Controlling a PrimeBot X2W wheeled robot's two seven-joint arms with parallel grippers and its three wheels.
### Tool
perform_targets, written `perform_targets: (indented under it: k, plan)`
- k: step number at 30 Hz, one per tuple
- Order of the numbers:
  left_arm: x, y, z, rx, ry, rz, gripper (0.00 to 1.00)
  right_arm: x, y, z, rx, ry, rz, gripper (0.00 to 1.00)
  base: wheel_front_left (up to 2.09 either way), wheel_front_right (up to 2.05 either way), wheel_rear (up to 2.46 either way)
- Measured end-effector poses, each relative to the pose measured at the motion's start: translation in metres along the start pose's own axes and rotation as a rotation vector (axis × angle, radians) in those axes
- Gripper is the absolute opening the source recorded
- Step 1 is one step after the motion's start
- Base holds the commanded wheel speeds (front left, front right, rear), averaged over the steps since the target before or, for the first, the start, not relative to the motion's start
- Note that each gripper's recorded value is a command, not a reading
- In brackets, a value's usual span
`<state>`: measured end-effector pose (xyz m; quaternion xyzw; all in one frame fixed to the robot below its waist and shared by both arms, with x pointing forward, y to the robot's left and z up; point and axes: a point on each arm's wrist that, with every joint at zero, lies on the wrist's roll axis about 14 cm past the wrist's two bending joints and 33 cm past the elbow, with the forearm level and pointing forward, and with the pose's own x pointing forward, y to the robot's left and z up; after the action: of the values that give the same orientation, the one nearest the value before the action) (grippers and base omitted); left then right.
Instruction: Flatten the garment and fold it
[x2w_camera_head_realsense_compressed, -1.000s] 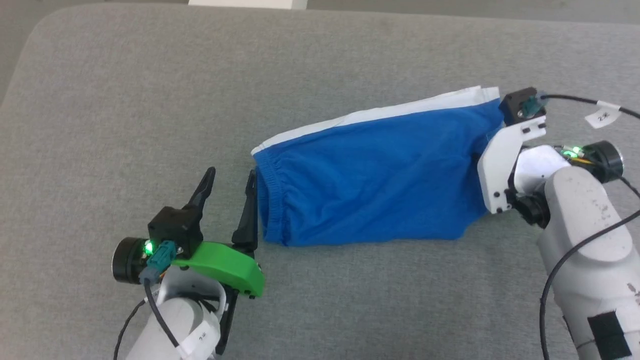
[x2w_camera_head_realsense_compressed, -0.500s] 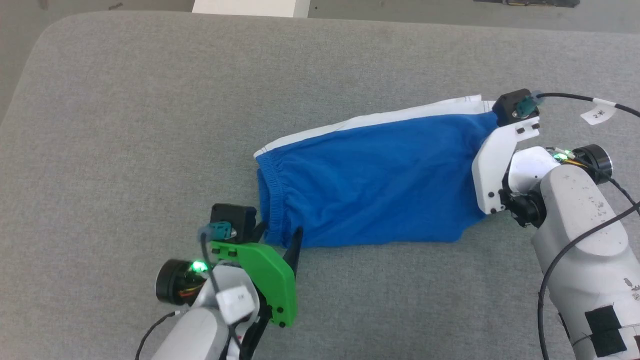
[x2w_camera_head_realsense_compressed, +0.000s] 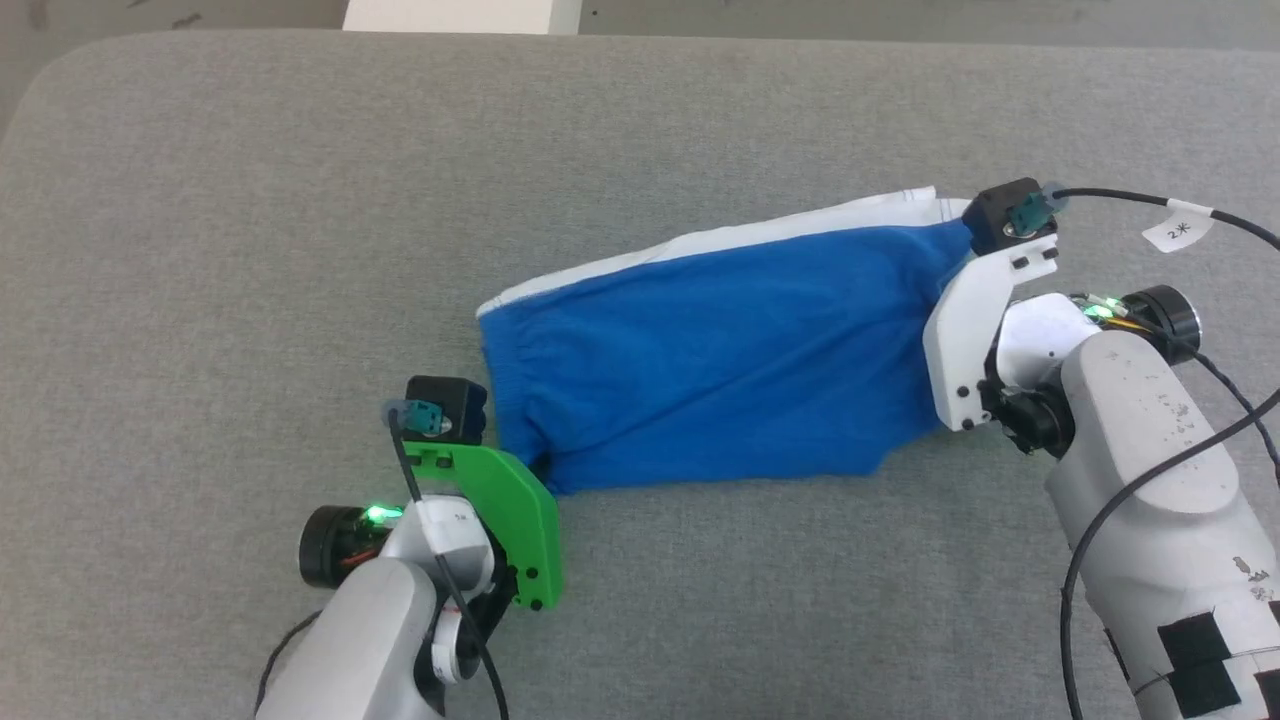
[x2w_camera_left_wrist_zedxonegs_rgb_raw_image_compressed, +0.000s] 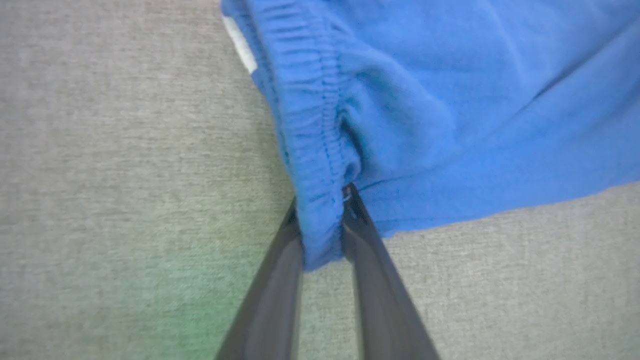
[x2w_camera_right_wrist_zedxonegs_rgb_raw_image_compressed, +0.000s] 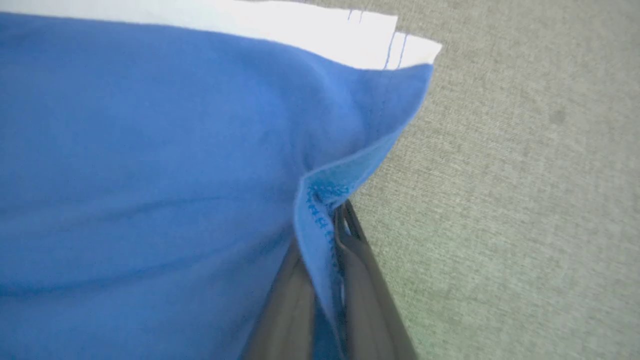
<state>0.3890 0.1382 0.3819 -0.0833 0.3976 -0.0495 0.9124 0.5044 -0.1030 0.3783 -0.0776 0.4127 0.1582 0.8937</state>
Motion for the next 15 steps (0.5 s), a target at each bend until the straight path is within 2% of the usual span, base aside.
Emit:
perform_targets:
  k: [10,15]
  plan:
    - [-0.013,0.001,0.028,-0.121,-0.107,-0.058,0.0,-0.02,-0.005,-0.007,0.048,-0.036,0.011,0.0,0.0,0.0,0.0]
    - [-0.032,0.013,0.024,-0.102,-0.072,-0.053,0.0,-0.043,0.0,-0.017,0.084,-0.077,0.042,0.0,0.0,0.0,0.0]
